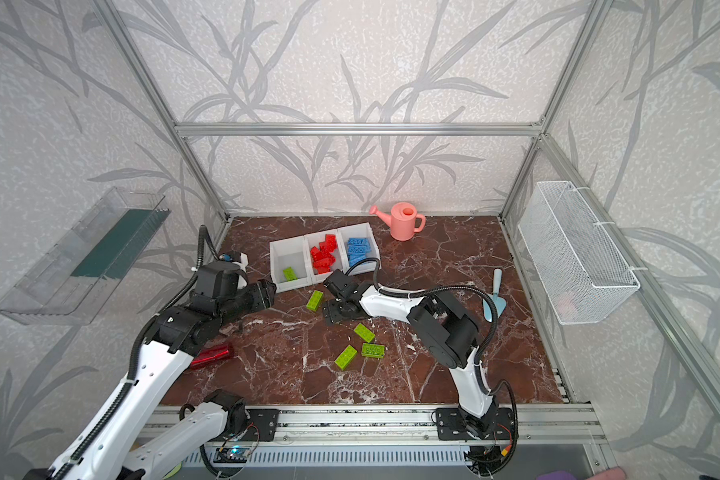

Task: Sort the legos into containers by color
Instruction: 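Withdraw the left gripper while the right gripper grasps a green brick, then carry the green brick with the right gripper into the empty compartment and release, then withdraw the right gripper from the bin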

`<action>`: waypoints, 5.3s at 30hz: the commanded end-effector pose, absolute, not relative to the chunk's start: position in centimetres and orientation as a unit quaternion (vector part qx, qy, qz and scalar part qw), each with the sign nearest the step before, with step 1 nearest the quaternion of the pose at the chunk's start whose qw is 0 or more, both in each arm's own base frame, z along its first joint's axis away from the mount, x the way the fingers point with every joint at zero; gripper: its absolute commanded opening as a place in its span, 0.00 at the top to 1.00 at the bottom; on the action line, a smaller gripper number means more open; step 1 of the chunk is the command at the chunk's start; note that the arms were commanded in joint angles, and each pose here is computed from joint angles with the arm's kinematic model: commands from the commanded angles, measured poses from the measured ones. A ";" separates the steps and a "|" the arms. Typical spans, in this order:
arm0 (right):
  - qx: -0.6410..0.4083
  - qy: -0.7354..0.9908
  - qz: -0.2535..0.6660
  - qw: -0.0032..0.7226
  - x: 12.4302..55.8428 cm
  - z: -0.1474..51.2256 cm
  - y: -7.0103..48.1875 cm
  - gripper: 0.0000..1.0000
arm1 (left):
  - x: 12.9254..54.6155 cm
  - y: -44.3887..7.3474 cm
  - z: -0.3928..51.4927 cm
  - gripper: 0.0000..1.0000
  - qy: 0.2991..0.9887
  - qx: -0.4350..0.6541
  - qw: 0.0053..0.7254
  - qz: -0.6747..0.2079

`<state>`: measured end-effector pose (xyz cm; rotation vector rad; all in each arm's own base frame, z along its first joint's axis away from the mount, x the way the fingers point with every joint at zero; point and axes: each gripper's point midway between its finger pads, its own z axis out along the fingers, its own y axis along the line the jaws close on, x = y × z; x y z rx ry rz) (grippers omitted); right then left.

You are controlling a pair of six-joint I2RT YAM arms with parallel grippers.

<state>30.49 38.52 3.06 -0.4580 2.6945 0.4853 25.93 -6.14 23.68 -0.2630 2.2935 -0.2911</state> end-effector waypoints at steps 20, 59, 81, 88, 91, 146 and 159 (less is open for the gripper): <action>-0.192 0.966 -0.054 0.162 29.0 1.3 34.0 0.17 | 24.2 -6.6 23.3 0.33 0.902 -0.071 0.405 -0.135; -0.174 0.970 0.031 0.165 30.3 1.3 37.6 0.66 | 24.3 -6.5 22.8 0.32 0.905 -0.071 0.400 -0.127; -0.301 0.890 0.227 0.258 32.1 13.6 45.8 0.76 | 23.3 -4.5 25.1 0.31 0.876 -0.100 0.459 -0.109; -0.310 0.873 0.254 0.276 35.8 15.7 48.7 0.75 | 23.2 -5.0 25.2 0.19 0.874 -0.092 0.461 -0.124; -0.308 0.872 0.257 0.279 38.0 15.7 49.9 0.75 | 23.1 -5.1 25.0 0.11 0.876 -0.089 0.457 -0.126; -0.184 0.867 0.297 0.355 34.3 19.8 29.2 0.07 | 26.6 -10.0 16.0 0.06 0.966 -0.023 0.227 -0.119; -0.110 0.864 0.338 0.358 25.9 14.5 23.1 0.04 | 31.0 -12.1 11.7 0.11 0.981 -0.029 0.166 -0.091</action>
